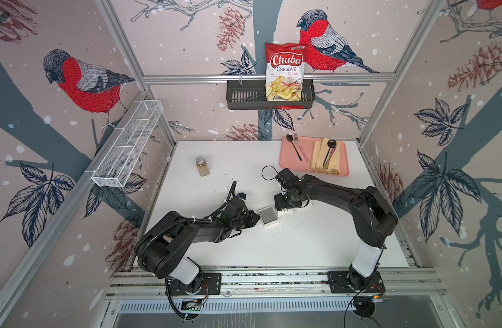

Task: Take the necklace out of the lift-off lid jewelry box
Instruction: Adjust the jewelry box at the center of the board, then close the lid on the jewelry box.

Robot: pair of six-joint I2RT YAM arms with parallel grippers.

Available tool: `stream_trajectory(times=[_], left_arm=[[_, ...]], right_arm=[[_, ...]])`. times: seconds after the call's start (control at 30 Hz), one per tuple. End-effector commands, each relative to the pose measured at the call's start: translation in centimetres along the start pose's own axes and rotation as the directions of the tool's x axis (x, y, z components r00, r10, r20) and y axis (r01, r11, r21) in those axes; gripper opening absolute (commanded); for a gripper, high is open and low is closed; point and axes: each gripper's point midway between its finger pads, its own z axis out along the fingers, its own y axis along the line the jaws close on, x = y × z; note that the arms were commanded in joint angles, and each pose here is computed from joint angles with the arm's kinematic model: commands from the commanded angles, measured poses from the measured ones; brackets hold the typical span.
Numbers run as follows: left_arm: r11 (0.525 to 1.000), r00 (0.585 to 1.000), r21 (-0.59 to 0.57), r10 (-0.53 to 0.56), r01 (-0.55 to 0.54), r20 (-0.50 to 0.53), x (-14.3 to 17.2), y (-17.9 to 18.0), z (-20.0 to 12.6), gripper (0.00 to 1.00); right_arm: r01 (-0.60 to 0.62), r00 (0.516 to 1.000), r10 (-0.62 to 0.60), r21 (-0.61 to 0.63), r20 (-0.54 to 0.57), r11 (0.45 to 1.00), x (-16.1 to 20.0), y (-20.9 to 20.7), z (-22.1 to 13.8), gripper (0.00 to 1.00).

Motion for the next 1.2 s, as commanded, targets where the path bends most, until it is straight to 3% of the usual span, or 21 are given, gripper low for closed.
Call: stream_trajectory(times=[0.0, 0.23, 0.3, 0.53, 0.67, 1.17], left_arm=[[0.998, 0.998, -0.01, 0.057, -0.057, 0.006, -0.8, -0.3, 0.1, 0.17], [0.955, 0.96, -0.1, 0.279, -0.278, 0.005, -1.3, 0.3, -2.0, 0.29], [0.947, 0.954, -0.122, 0.301, -0.297, 0.01, -1.6, 0.8, -2.6, 0.3], [0.994, 0.994, -0.004, 0.113, -0.113, 0.015, -0.9, 0.4, -2.1, 0.23], [0.995, 0.999, 0.097, -0.009, 0.004, 0.047, -0.9, -0.8, -2.3, 0.19], [0.982, 0.994, 0.17, -0.088, 0.077, 0.059, -0.8, -1.6, -2.8, 0.12]], right_arm=[[-0.016, 0.999, 0.016, -0.002, 0.03, 1.0, -0.4, 0.1, -0.7, 0.7], [-0.033, 0.996, 0.029, 0.053, 0.079, 0.998, -0.9, -1.2, -4.1, 0.69], [-0.033, 0.996, 0.03, 0.043, 0.081, 0.999, -0.6, -0.7, -4.8, 0.69], [0.015, 0.996, -0.011, -0.048, 0.09, 0.999, 0.8, 5.3, -4.0, 0.69], [-0.004, 0.995, 0.01, -0.066, 0.096, 0.998, 1.1, 6.9, -2.8, 0.7], [-0.055, 0.992, 0.06, -0.05, 0.109, 0.997, 1.0, 6.7, -1.5, 0.71]])
